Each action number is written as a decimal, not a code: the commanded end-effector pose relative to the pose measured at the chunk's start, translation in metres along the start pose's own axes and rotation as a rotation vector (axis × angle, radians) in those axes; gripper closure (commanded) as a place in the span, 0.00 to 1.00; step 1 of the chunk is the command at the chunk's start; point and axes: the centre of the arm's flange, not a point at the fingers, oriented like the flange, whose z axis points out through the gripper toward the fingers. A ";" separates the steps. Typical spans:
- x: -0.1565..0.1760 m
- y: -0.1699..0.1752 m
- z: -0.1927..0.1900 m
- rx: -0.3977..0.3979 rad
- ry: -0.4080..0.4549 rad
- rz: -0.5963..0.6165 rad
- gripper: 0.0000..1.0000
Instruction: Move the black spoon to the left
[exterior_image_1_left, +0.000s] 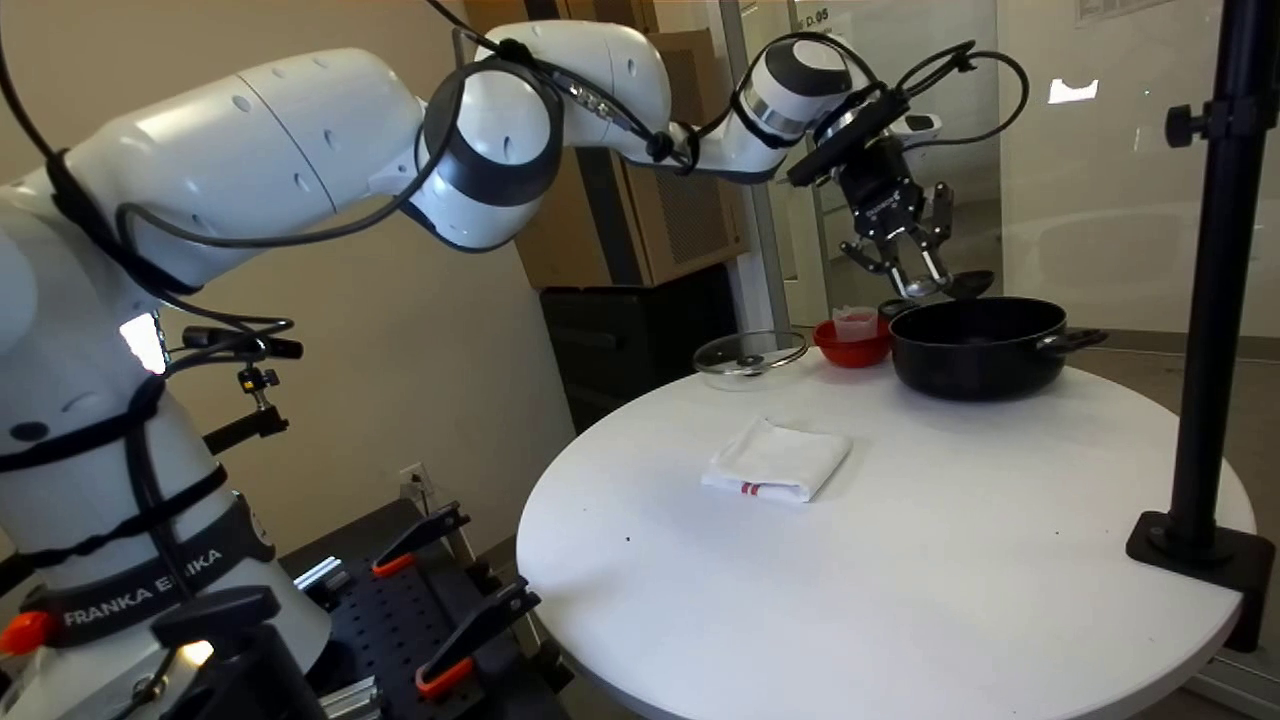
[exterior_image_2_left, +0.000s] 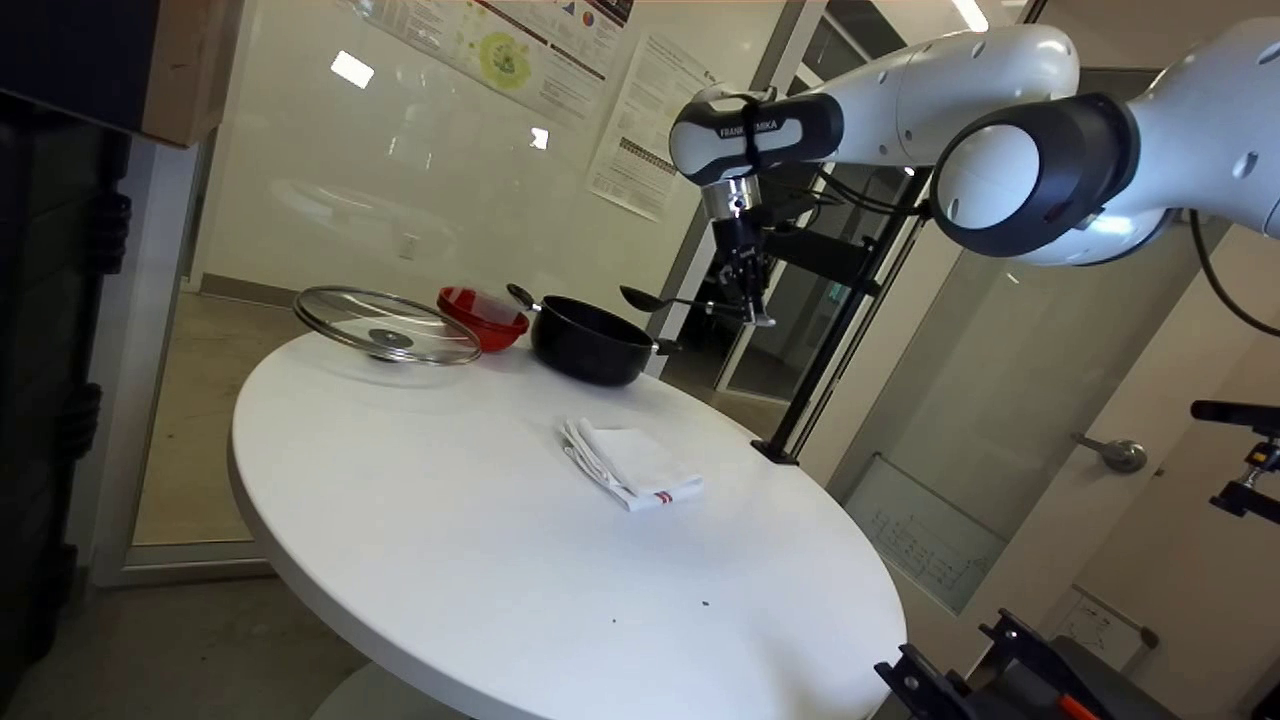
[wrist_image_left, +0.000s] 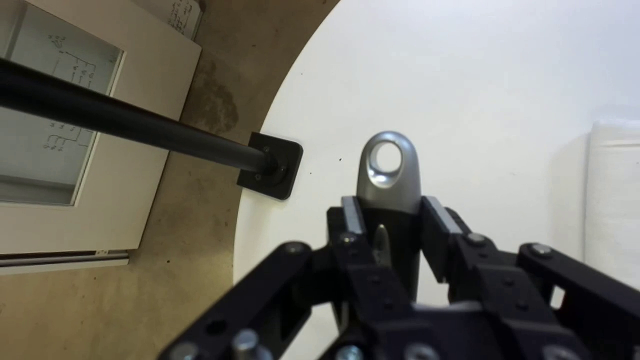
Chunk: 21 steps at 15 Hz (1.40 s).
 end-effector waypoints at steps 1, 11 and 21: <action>0.061 0.018 -0.037 -0.008 -0.140 -0.032 0.92; 0.040 -0.003 -0.022 -0.044 -0.277 -0.004 0.92; 0.022 -0.112 -0.035 -0.191 -0.043 -0.060 0.92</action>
